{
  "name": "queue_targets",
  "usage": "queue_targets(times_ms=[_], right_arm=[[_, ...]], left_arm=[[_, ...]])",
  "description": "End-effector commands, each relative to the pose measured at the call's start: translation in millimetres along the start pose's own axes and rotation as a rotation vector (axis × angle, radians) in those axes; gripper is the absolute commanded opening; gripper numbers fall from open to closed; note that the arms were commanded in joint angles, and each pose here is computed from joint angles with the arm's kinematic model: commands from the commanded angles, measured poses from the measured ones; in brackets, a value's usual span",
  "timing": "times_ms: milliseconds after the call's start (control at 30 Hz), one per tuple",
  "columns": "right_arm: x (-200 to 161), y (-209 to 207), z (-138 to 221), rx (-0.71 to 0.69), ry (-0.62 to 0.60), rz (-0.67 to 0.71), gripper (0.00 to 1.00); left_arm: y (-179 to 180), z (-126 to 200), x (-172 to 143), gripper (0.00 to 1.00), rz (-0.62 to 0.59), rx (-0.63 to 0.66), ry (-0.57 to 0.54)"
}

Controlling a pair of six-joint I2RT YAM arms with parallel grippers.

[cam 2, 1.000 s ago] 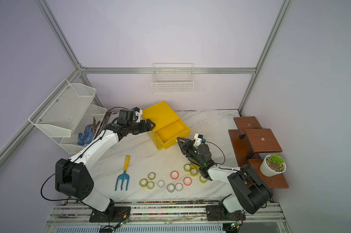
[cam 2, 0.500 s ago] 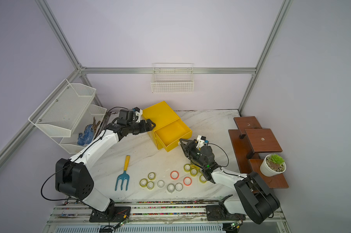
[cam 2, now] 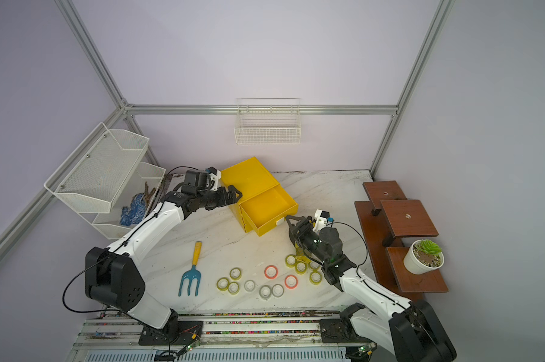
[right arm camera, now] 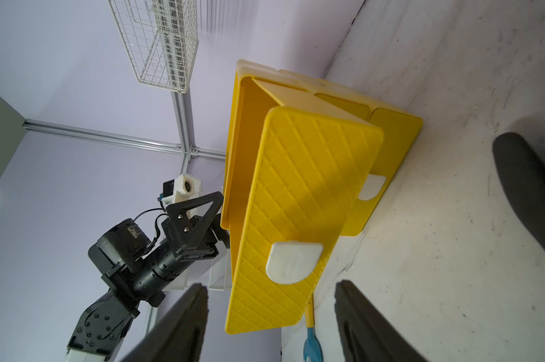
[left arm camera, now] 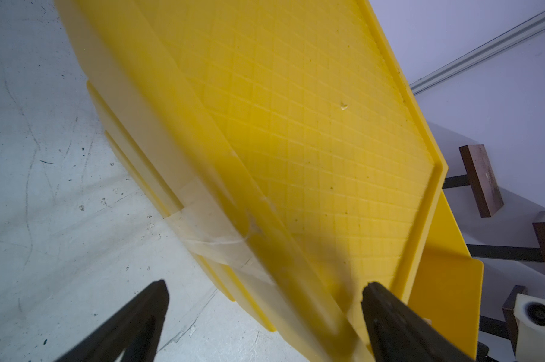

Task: Place the transparent tape into the drawer according to color
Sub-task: Pick up the tape at the center of the board.

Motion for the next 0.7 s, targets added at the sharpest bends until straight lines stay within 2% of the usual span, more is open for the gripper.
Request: queue_targets(times_ms=[0,167,200,367,433,467,500,667], right_arm=[[3,-23,17,-0.167,-0.012,0.09,0.7],[11,-32,45,-0.304,-0.051,0.202,0.69],[13,-35,52,-0.339,-0.061,0.221,0.68],[14,-61,77,-0.529,-0.059,0.308,0.67],[9,-76,82,-0.6,-0.016,0.339,0.68],[6,-85,84,-0.639,0.008,0.342,0.62],[1,-95,87,-0.682,0.036,0.343,0.61],[-26,-135,97,-0.791,0.199,0.337,0.61]], left_arm=[[-18,30,7,1.0,-0.023,-0.044,-0.063],[-27,55,8,1.0,-0.025,-0.062,-0.1],[-31,69,9,1.0,-0.032,-0.074,-0.125],[-27,92,-4,1.0,-0.046,-0.064,-0.151],[-23,98,-12,1.0,-0.053,-0.054,-0.154],[-20,101,-15,1.0,-0.055,-0.045,-0.157],[-18,104,-18,1.0,-0.06,-0.036,-0.16],[-8,116,-25,1.0,-0.073,0.018,-0.179]])
Point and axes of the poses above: each gripper's point midway between its finger pads, its own z axis back along the fingers, its own y axis along the line the jaws close on, x = y × z, the point moved 3 cm from there along z, back along the fingers, and after that the axes turned 4 degrees about z, right-handed, at the moved point
